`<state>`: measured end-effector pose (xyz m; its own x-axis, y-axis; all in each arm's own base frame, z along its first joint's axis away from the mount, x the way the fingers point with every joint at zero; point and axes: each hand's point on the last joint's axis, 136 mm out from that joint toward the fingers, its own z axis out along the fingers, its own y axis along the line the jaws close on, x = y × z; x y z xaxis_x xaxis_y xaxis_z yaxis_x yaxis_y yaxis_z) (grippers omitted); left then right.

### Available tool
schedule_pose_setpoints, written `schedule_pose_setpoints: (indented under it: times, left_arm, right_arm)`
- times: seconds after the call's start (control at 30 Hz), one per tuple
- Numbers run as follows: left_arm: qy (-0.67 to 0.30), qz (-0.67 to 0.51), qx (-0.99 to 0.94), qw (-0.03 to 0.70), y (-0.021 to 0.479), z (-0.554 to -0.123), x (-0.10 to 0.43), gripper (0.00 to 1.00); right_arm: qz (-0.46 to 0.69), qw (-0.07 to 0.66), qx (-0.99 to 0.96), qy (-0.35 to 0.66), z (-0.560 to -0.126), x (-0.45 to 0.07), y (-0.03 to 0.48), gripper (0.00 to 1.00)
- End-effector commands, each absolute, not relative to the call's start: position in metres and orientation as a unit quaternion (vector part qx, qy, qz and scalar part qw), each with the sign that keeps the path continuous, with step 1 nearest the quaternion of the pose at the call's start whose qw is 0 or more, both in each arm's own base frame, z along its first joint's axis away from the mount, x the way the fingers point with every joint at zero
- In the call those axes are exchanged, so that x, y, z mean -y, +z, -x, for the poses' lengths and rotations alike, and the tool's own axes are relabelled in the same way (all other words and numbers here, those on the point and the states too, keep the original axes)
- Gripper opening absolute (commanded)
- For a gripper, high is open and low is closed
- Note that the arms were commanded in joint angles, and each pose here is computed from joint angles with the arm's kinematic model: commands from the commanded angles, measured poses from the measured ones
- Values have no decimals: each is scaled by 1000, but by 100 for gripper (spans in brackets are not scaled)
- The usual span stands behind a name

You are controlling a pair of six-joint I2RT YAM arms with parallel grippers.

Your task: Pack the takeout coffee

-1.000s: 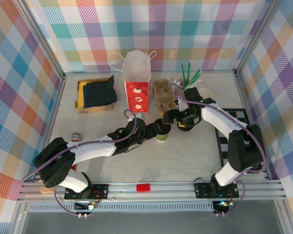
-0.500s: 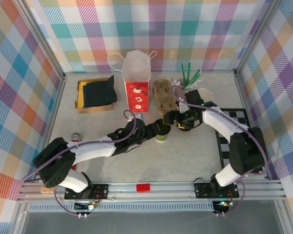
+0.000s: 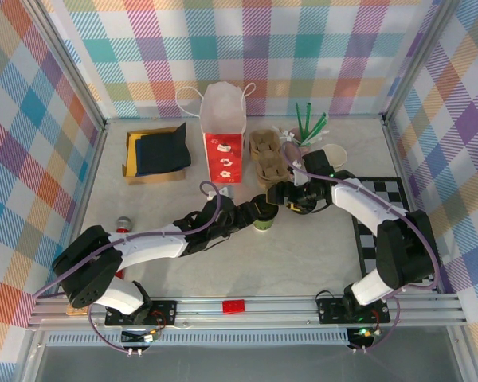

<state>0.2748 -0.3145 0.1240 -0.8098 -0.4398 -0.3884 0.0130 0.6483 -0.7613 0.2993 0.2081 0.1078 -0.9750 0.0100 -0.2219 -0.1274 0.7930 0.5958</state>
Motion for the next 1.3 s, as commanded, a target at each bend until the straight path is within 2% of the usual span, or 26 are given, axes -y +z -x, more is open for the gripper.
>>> schedule_pose_setpoints:
  times: [0.0,0.67,1.27]
  left_arm:
    - [-354,133,-887,266,97,-266,294,53]
    - [-342,133,-889,273,97,-264,286,52]
    - [-335,128,-893,273,95,-265,287,52]
  right_arm:
    - [-19,14,-988,154,-261,-153,29,84]
    - [-40,-2,-991,126,-242,-138,6,83]
    - [-23,21,-987,156,-251,-150,31,82]
